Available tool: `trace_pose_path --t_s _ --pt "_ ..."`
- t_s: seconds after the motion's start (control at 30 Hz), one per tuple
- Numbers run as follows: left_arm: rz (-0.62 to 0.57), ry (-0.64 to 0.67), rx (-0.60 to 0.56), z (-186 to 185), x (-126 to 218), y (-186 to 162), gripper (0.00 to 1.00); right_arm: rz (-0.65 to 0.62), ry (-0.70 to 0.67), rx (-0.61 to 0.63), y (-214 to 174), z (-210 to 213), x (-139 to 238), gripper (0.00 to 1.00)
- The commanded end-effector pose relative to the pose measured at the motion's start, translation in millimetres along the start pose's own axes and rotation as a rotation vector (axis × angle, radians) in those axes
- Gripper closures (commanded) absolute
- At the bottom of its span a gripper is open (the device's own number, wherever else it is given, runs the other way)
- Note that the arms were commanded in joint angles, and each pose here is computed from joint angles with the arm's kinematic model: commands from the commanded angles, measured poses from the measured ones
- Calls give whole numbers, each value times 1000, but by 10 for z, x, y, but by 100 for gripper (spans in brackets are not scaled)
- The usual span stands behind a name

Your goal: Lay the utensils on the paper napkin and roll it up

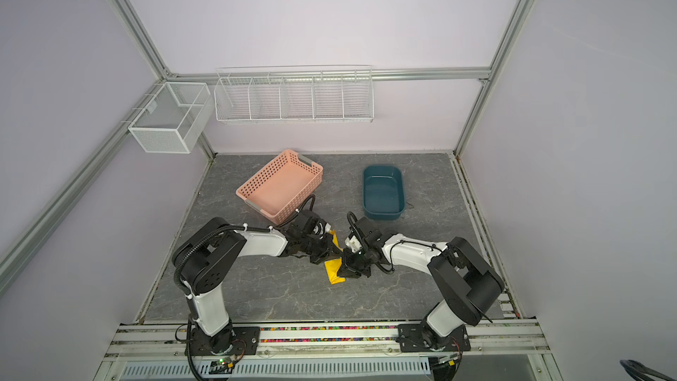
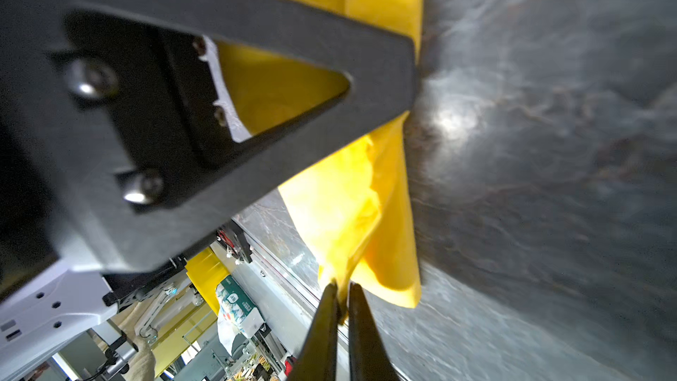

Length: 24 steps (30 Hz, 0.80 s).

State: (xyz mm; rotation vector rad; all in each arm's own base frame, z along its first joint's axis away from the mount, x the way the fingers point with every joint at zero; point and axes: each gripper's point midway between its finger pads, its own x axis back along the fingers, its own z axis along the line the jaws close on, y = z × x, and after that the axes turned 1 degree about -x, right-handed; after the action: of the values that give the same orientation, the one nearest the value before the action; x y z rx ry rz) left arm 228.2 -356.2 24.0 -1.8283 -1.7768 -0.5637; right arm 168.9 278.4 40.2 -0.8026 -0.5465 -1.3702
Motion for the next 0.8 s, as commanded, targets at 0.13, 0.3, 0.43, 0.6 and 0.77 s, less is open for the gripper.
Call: trace_pose_path --t_s 0.13,0.3,0.43,0.6,0.77 --pt "31 53 9 152 -55 -72 100 -4 -121 -12 -89 -324 -11 90" --pt "29 53 3 123 -44 -61 99 -8 -150 -18 -68 -411 -54 90" --pt "9 27 -22 -14 7 -9 96 -2 -156 -22 -63 -447 -94 91" --pt "-55 48 -100 -295 281 206 90 0 -169 -14 -81 -470 -77 91" --pt "-184 138 -196 -521 739 534 85 1 -168 -8 -94 -478 -72 91"
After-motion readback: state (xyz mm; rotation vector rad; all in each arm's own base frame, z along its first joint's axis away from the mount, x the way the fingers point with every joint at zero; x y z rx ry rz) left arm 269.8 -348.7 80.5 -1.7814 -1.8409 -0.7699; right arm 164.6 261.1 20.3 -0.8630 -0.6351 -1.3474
